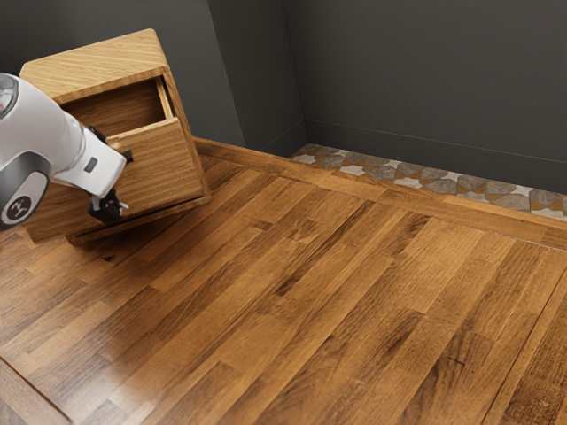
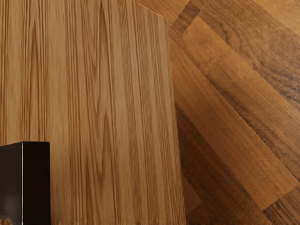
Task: Pull the drawer handle with one arm to open the drawer
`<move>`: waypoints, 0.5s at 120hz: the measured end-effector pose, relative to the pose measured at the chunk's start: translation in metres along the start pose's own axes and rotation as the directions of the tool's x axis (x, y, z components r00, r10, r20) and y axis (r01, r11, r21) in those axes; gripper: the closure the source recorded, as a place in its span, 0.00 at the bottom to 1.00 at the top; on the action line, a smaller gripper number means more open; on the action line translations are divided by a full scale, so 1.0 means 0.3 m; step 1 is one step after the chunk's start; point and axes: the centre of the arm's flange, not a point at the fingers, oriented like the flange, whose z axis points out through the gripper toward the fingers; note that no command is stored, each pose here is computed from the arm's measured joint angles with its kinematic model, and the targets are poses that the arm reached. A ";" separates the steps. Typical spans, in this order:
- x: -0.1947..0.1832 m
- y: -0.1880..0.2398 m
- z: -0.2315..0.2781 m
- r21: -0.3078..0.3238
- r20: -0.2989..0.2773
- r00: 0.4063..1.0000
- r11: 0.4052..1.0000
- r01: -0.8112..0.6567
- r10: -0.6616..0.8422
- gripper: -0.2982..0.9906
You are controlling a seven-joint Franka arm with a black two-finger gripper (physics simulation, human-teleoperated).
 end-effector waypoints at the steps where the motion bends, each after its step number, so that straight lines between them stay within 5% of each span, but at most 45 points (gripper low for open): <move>1: -0.001 0.000 0.000 0.000 0.001 1.000 1.000 0.000 0.000 0.34; 41: -0.003 -0.015 -0.080 0.065 0.003 1.000 0.998 -0.008 0.007 0.27; 53: 0.208 -0.040 -0.354 0.118 -0.072 0.997 0.993 -0.032 0.040 0.25; 60: 0.355 -0.191 -0.519 0.051 -0.121 0.989 0.994 0.094 -0.087 0.25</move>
